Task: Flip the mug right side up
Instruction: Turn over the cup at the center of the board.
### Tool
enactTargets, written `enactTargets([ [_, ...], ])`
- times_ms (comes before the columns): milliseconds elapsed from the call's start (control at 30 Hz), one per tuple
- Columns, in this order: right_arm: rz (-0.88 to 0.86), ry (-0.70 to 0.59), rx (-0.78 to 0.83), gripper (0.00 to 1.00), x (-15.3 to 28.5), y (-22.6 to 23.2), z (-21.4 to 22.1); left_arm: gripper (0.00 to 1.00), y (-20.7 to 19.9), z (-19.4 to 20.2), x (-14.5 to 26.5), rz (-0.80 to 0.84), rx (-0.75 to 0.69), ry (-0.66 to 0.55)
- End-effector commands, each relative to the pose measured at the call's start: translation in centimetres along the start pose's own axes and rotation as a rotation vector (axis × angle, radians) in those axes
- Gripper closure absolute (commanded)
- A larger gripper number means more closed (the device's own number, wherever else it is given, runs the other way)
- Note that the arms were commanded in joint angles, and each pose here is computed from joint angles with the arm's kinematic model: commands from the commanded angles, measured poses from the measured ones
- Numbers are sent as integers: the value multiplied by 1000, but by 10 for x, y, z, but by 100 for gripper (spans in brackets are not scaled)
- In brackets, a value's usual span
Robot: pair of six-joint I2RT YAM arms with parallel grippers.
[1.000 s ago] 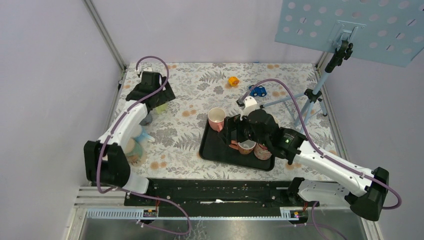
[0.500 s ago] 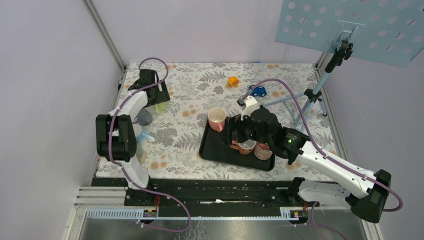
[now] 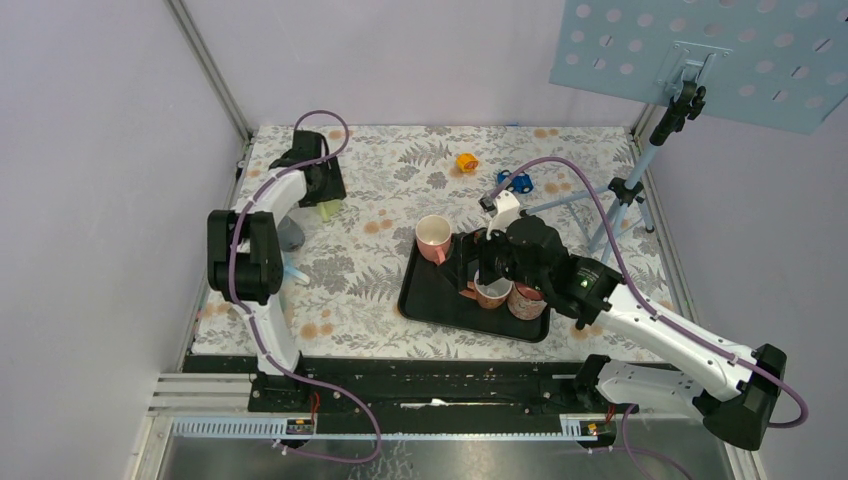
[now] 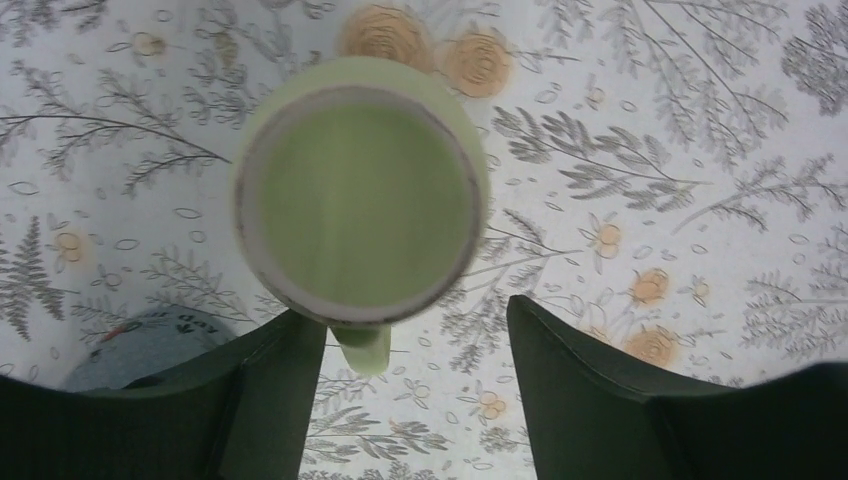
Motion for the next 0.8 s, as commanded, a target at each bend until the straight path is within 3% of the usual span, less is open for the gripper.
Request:
enactTargets([
  [0,-10,-35,2,0,1,-1,-8,35,-30,-6,5,24,-14,-24],
  [300,-24,-28,-7,0,-2,1,-5,48,-17,-12,2,-121,75,-79],
  [533,-23,-24,-16,0,-4,0,-4,56,-24,-18,-2,-107,186,-100],
  [767,-48,-17,-25,0,-3,4,-3,60,-25,-16,-11,-103,192,-72],
])
Point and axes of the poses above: each gripper's point midway between its finger pads, its own x axis back along the fingers, its own y axis along the line the jaws close on, z = x × y, the point moved 4 cm from there along x, back along the fingers, and after that the axes turned 13 degrees about x, right-handed, at the moved point
